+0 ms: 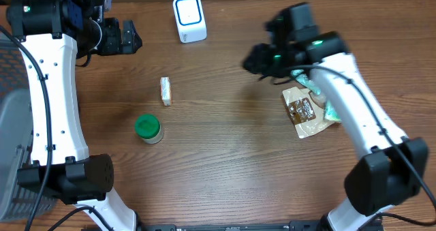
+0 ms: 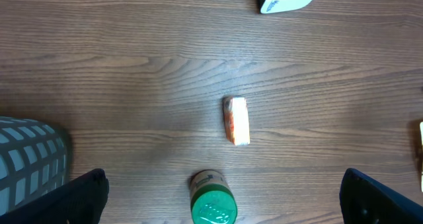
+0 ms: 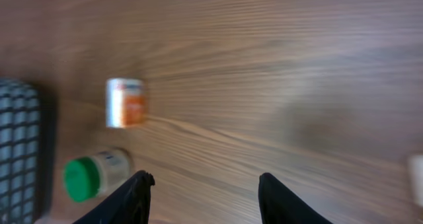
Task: Scan the item barcode
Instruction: 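Move the right gripper to the orange-white tissue pack and grasp it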
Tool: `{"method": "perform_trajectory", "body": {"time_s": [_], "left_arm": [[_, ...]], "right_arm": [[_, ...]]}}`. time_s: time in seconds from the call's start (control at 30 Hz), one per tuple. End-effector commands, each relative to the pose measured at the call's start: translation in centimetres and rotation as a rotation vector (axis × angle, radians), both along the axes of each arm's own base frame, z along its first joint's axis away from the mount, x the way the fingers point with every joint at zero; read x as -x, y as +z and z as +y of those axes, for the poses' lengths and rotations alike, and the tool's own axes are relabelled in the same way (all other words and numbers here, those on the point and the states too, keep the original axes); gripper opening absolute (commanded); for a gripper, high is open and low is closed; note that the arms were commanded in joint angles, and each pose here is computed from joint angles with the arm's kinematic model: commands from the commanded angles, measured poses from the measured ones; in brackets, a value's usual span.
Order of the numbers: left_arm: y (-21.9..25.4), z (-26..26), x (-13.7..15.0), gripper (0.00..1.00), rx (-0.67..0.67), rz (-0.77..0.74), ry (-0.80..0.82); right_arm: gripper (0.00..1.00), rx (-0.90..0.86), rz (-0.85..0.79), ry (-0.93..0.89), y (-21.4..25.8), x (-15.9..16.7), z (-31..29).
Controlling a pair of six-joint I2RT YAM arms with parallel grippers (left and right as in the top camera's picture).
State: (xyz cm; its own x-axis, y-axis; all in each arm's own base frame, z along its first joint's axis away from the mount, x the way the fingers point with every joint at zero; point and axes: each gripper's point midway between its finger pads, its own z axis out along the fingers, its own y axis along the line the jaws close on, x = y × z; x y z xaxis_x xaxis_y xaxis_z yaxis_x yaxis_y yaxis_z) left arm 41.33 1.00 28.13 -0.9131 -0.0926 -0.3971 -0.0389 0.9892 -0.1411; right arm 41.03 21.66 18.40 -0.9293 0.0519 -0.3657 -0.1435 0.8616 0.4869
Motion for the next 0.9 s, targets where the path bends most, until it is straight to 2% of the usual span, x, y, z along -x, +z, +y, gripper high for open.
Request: {"method": "perform_trajectory", "body": {"time_s": [0.0,0.33,0.6,0.87], "left_arm": [[1.2,0.0,0.2,0.99,-0.016,-0.039,-0.024],[1.2,0.0,0.2,1.0,-0.016,-0.038,-0.024],[1.2,0.0,0.2,0.99,-0.016,-0.039,-0.024],[1.2,0.0,0.2,0.99,-0.016,-0.039,-0.024]], "right_arm": [[0.5,-0.039,0.01,0.034,-1.6,0.2,4.4],[0.49,-0.125,-0.065,0.187,-6.1,0.2,16.7],[0.51,-0.06,-0.105,0.198,-9.5,-0.6,20.6],[0.51,-0.057,-0.099,0.208,-12.7,-0.9,21.6]]}}
